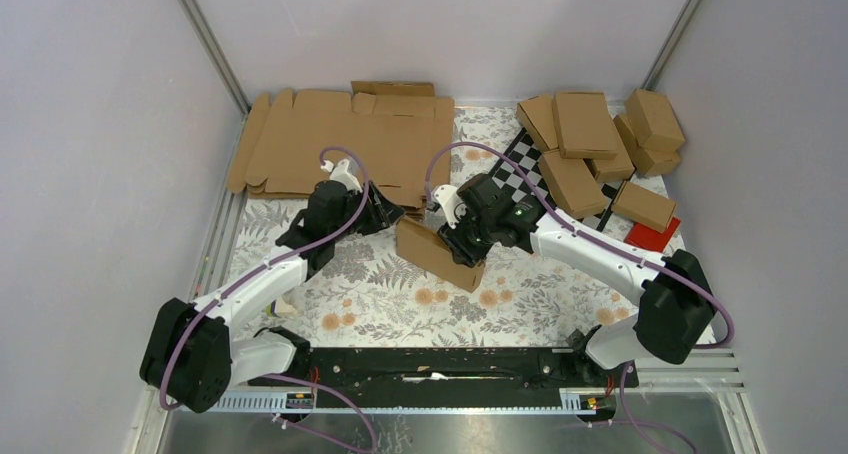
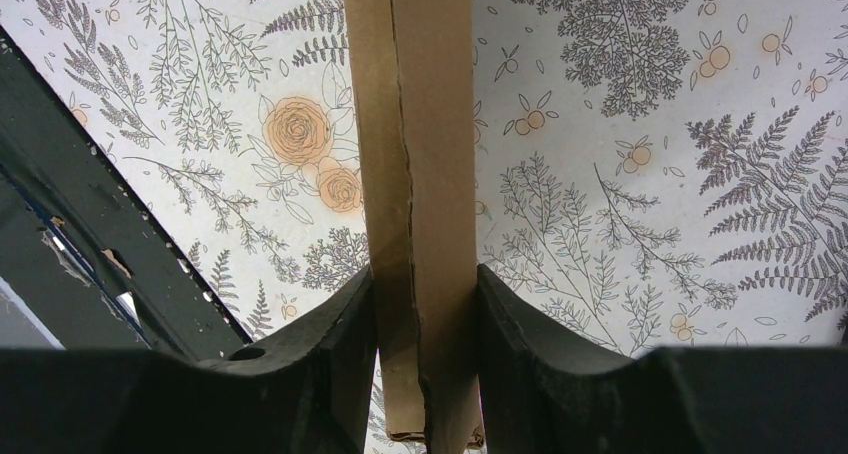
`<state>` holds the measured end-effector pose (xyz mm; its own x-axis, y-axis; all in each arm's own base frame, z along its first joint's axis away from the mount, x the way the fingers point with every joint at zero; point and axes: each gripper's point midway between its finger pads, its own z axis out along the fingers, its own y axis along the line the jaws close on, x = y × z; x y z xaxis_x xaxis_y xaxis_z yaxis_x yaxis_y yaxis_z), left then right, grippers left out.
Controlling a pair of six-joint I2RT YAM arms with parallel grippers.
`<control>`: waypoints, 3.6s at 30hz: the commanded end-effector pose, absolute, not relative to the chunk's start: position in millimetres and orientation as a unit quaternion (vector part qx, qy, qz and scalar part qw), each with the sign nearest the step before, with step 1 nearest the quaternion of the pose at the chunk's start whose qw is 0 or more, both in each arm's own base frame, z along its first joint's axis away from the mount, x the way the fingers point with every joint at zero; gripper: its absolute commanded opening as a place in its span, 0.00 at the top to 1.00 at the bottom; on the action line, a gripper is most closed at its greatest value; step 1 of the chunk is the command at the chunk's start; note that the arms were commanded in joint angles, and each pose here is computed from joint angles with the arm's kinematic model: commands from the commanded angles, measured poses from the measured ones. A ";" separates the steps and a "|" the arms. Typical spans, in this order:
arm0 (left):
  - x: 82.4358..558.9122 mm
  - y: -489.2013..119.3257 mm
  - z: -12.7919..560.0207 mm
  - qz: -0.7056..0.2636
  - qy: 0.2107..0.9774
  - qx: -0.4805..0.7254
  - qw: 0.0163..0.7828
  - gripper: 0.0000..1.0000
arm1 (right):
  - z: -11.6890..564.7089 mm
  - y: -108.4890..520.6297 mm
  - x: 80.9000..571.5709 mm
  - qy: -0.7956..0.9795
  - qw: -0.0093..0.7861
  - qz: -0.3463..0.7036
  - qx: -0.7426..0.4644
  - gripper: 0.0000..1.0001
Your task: Fold the paper box
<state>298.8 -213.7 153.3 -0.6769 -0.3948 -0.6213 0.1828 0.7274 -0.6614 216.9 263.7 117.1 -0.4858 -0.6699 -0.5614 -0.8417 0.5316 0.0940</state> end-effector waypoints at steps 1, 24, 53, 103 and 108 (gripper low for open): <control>292.7 -216.2 158.5 -0.379 0.837 -0.058 0.392 0.55 | 113.2 257.4 215.4 0.857 0.215 0.169 -0.436 0.56; 286.2 -224.0 190.8 -0.395 0.824 -0.025 0.406 0.63 | 111.2 258.3 213.0 0.858 0.208 0.174 -0.436 0.56; 314.4 -229.2 195.4 -0.322 0.859 0.055 0.394 0.64 | 112.8 259.4 212.2 0.858 0.204 0.177 -0.437 0.57; 294.1 -222.1 162.5 -0.277 0.882 0.039 0.380 0.81 | 162.8 248.8 218.7 0.880 0.272 0.173 -0.348 0.14; 293.6 -223.0 161.8 -0.279 0.880 0.036 0.382 0.80 | 178.6 237.3 213.6 0.889 0.298 0.177 -0.299 0.12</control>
